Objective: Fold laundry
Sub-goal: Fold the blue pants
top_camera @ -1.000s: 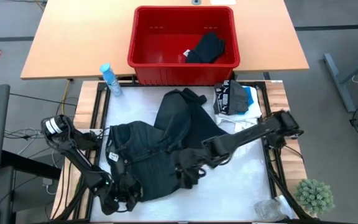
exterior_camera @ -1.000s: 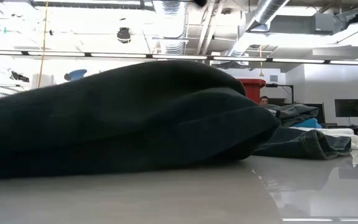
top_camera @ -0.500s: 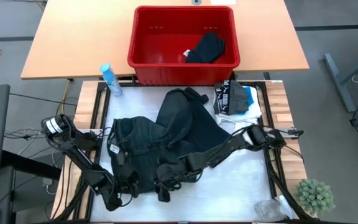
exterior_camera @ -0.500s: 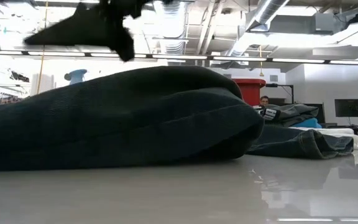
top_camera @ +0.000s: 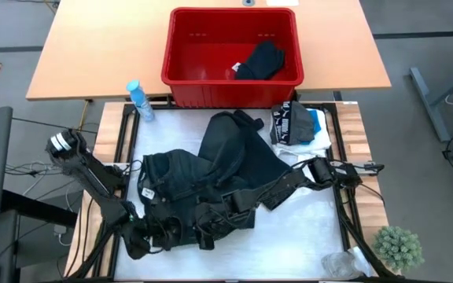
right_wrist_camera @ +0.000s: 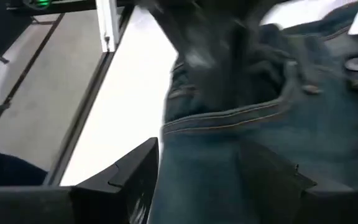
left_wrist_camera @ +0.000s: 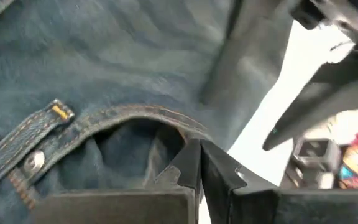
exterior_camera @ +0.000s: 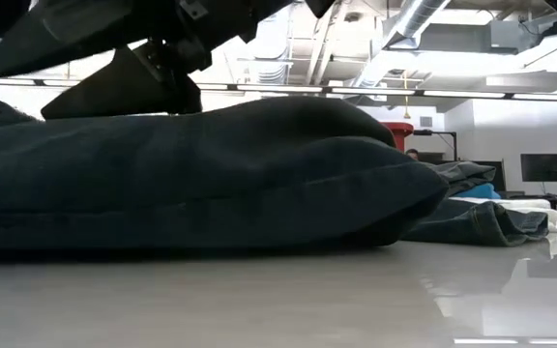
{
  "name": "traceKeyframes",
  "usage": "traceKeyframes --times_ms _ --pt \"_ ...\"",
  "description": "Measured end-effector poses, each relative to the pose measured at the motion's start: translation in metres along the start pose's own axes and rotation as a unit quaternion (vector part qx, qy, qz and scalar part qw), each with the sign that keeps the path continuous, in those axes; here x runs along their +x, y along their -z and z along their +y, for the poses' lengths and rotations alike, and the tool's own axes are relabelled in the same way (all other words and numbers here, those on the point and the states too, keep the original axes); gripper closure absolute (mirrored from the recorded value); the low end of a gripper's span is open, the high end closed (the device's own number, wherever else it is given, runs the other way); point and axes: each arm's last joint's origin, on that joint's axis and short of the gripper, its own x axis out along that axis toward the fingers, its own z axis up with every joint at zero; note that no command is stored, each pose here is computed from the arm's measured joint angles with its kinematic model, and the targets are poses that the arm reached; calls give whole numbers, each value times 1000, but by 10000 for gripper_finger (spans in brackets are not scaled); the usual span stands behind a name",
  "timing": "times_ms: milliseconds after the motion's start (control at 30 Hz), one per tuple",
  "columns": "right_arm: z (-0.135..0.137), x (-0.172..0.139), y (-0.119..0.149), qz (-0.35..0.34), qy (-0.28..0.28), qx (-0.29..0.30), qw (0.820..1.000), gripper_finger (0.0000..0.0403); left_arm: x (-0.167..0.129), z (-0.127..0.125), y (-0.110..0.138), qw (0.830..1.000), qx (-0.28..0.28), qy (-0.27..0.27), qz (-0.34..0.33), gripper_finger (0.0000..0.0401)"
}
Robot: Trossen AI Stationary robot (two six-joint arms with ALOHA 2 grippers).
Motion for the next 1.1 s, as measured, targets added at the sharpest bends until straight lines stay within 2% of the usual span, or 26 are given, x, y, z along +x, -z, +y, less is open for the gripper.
traceKeyframes --times_ms 133,300,400,500,567,633,800,933,1000,1100 --pt "-3 0 -5 -23 -2 -28 999 155 -9 -3 -6 1000 -6 13 10 401" --pt "-9 -1 -3 -5 1 -13 1000 155 -11 -8 -9 999 -45 16 16 401" --pt "-8 -3 0 16 7 -10 1000 155 -28 -21 -15 999 -27 28 -37 401" --pt "0 -23 -8 36 6 -3 999 155 -24 -18 -21 997 10 -8 -71 401" --pt "7 -49 -16 65 11 -2 998 155 -13 -13 -23 997 26 -38 -65 401" --pt "13 -77 -21 104 24 -4 994 155 -4 -13 -23 996 36 -43 -65 401" --pt "32 -138 -15 195 104 -26 975 155 16 -24 -35 990 96 -23 -100 401" --pt "48 -191 -8 232 195 9 953 155 40 -18 -41 987 142 -54 -60 401" --pt "49 -203 5 259 237 51 935 155 50 -13 -40 986 145 -67 -39 401" --pt "47 -200 28 280 274 100 915 155 59 -10 -37 987 144 -72 -17 401"
